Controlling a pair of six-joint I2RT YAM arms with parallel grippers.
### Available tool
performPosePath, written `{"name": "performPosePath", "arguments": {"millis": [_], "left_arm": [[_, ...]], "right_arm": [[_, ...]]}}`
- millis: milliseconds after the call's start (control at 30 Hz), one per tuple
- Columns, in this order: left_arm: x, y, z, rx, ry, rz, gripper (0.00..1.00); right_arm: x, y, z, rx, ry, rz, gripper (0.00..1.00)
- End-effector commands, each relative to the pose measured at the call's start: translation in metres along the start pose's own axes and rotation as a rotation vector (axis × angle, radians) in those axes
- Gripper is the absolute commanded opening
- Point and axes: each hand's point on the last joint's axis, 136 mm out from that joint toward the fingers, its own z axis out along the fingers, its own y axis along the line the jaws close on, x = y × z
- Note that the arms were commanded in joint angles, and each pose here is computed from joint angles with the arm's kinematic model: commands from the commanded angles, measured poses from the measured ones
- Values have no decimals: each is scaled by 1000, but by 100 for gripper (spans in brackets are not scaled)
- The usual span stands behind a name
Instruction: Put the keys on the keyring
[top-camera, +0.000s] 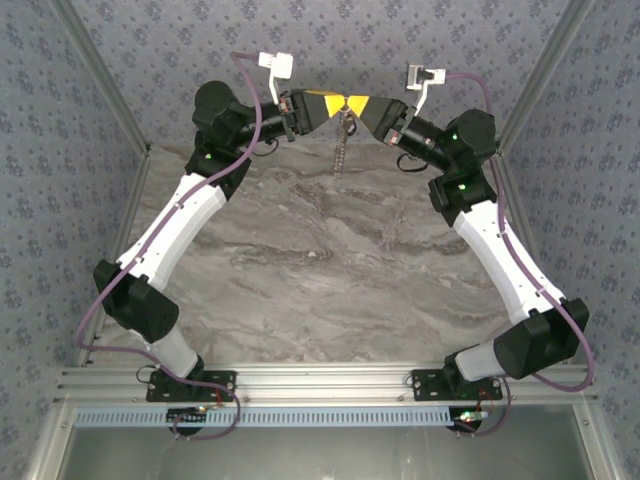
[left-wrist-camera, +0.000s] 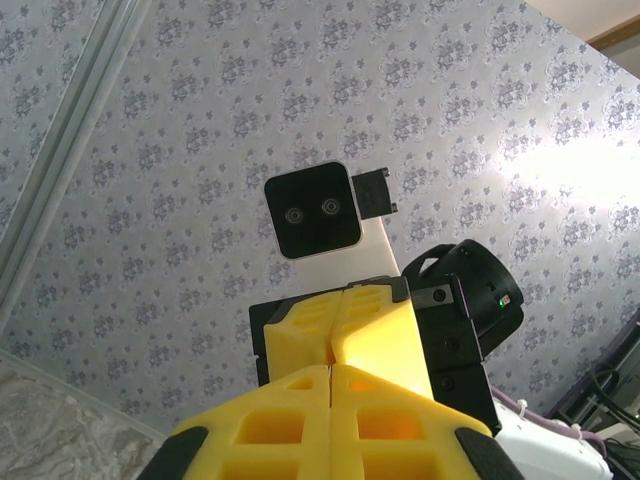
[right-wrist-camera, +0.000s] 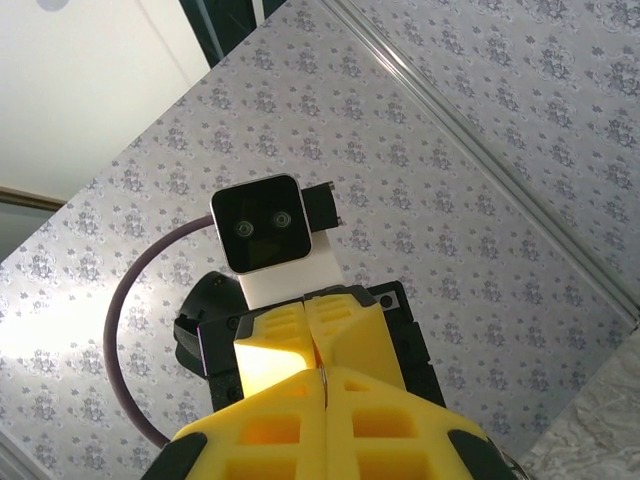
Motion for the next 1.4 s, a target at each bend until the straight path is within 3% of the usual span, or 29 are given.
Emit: {"name": "performPosePath", "arguments": {"millis": [0, 100, 200, 400, 567, 867, 1367], "left_arm": [[-14, -20, -8, 6, -19, 78, 21], [-18, -15, -19, -34, -16, 94, 37], [-21, -9, -30, -65, -1, 99, 46], [2, 2, -36, -103, 156, 84, 51], [22, 10, -36, -85, 246, 38, 49], [56, 8, -22, 3, 359, -29, 31], [65, 13, -6, 37, 384, -46, 28]], "right_arm": [[-1, 0, -4, 3, 33, -16, 0], [-1, -9, -13, 30, 70, -17, 0], [4, -17, -22, 59, 130, -18, 0], [24, -24, -35, 106, 277, -50, 0], [39, -26, -41, 104, 372, -52, 0], [49, -27, -39, 72, 405, -25, 0], [56, -31, -33, 54, 405, -7, 0]]}}
